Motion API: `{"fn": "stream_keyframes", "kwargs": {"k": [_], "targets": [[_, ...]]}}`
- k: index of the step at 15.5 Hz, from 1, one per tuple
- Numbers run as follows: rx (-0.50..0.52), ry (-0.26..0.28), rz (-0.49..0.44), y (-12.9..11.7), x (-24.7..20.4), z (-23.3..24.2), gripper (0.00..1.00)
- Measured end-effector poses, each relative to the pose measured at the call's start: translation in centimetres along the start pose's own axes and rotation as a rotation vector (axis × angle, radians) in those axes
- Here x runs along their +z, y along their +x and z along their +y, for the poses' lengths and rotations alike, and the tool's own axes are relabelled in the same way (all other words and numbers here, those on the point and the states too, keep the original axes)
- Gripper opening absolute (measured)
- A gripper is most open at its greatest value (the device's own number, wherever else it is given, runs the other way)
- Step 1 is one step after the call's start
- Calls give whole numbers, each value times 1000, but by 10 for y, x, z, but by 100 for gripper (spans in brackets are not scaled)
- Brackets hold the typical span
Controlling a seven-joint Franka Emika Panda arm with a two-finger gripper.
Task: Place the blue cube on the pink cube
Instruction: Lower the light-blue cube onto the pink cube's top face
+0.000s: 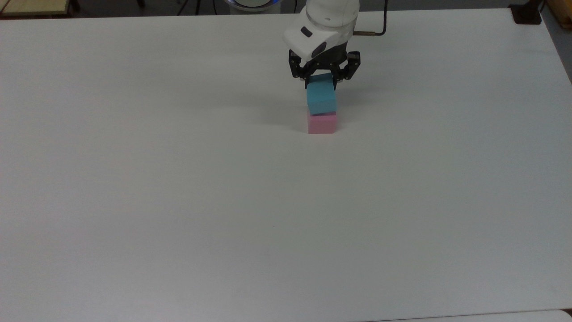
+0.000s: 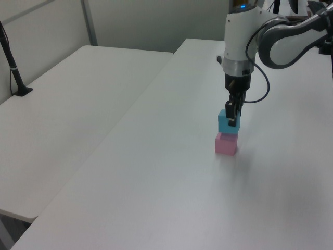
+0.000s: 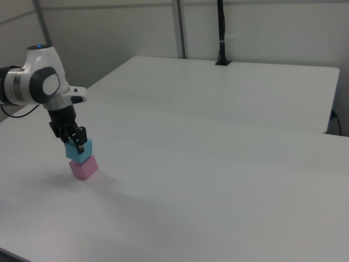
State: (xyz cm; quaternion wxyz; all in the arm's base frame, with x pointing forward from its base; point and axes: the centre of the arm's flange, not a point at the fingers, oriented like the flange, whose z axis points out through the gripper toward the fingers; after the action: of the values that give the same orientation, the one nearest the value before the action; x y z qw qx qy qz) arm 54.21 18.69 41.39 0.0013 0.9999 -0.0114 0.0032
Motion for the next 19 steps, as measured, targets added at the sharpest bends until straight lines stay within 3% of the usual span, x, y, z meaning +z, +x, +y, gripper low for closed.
{"fn": "stream_keyframes", "kwargs": {"k": [2, 11, 16, 19], "targets": [[0, 2, 2, 2, 5, -1, 55], [-17, -4, -8, 0, 13, -9, 56], [-26, -20, -8, 1, 16, -8, 99], [-27, -21, -7, 1, 16, -8, 100]]}}
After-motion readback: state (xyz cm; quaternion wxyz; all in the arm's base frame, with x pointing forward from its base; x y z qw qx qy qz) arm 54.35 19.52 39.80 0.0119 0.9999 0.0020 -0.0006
